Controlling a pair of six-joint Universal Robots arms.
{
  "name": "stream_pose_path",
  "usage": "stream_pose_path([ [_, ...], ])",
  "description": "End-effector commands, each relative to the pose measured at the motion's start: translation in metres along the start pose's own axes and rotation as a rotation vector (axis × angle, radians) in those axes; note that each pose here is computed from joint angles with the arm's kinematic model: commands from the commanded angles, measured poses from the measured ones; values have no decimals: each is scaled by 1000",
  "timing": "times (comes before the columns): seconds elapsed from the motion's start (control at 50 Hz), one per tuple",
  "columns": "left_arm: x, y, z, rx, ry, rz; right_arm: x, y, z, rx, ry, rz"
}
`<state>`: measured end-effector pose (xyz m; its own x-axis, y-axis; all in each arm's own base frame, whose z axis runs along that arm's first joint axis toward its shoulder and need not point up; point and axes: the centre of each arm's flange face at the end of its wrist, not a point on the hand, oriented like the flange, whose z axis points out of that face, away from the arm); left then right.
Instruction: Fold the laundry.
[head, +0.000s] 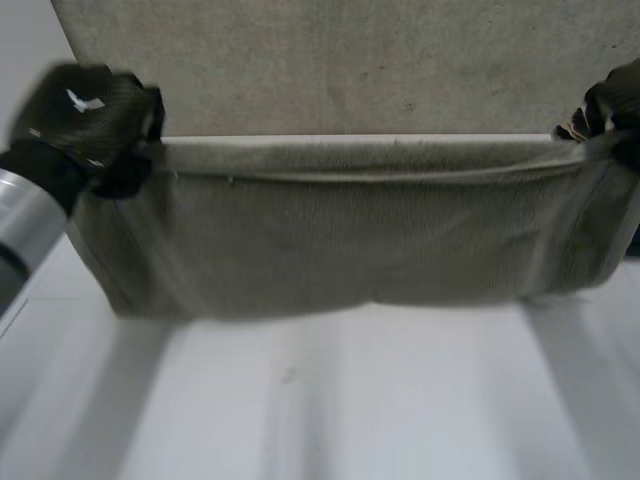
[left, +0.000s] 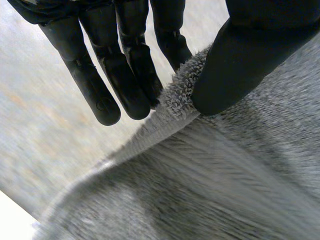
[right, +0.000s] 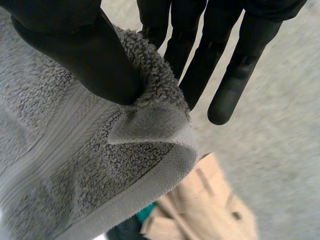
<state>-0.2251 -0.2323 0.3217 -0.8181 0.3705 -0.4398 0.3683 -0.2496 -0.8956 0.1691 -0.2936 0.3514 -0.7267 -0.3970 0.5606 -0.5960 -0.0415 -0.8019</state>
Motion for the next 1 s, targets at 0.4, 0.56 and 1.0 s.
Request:
stream_pose_path([
  [0.4,-72,-43,137,552,-389,129,44,-69,101,715,530,171],
  [0.56,-31,34,113,241,-243,87,3,-33,110,541,350,178],
  [1.0,39,209,62,-193,-69,14,-115,123,90,-2,-48,260],
])
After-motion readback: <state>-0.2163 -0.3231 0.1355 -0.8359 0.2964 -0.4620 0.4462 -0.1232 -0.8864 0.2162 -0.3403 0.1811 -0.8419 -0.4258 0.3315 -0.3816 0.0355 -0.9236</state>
